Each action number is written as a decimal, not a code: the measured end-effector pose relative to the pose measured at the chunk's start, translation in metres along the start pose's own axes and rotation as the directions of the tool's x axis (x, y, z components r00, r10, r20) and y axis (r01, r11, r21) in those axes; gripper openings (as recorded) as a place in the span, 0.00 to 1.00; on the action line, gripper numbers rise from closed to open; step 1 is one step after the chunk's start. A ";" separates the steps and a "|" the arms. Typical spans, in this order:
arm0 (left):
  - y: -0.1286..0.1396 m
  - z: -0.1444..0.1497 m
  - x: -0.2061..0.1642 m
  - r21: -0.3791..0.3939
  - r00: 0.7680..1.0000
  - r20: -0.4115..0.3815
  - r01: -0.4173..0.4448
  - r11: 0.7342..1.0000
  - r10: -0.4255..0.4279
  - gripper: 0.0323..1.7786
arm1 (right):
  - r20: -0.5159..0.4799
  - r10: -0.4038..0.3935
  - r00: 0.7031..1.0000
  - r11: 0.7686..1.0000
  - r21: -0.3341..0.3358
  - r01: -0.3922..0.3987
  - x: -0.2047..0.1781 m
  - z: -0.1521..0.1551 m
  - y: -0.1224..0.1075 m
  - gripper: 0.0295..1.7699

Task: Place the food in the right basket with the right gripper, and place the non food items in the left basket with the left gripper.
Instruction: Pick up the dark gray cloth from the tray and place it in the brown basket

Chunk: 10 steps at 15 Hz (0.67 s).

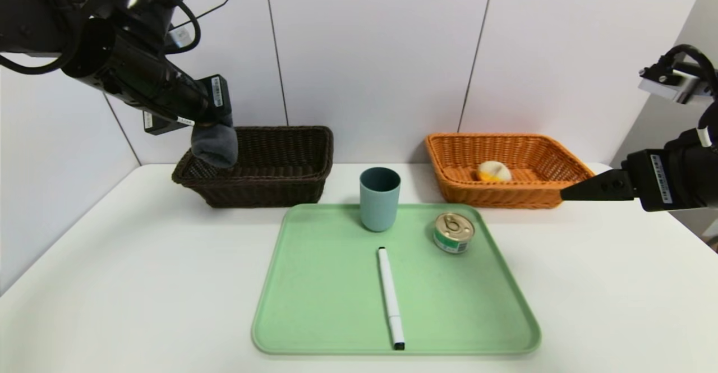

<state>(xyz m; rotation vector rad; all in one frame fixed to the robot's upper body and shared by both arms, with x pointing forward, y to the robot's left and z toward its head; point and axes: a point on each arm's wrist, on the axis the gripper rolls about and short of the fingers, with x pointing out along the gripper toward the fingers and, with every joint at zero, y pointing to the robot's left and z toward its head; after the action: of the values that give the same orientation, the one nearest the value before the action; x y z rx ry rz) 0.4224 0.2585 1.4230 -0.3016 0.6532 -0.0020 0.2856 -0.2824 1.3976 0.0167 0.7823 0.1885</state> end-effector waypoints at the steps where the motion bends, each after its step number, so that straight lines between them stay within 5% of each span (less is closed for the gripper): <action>1: 0.005 0.005 0.010 0.004 1.000 0.025 -0.007 1.000 0.007 0.13 | -0.004 0.000 1.000 1.000 0.004 0.001 0.000 -0.001 0.000 0.96; 10: 0.033 0.009 0.113 0.092 0.995 0.073 -0.073 0.993 0.066 0.13 | 0.000 0.011 1.000 1.000 -0.004 -0.011 -0.004 -0.005 0.002 0.96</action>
<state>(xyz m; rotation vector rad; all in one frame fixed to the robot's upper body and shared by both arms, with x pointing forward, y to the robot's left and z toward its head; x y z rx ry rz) 0.5150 0.2819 1.3532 -0.1871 0.5916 0.0443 0.2790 -0.2816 1.3972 0.0169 0.7816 0.2006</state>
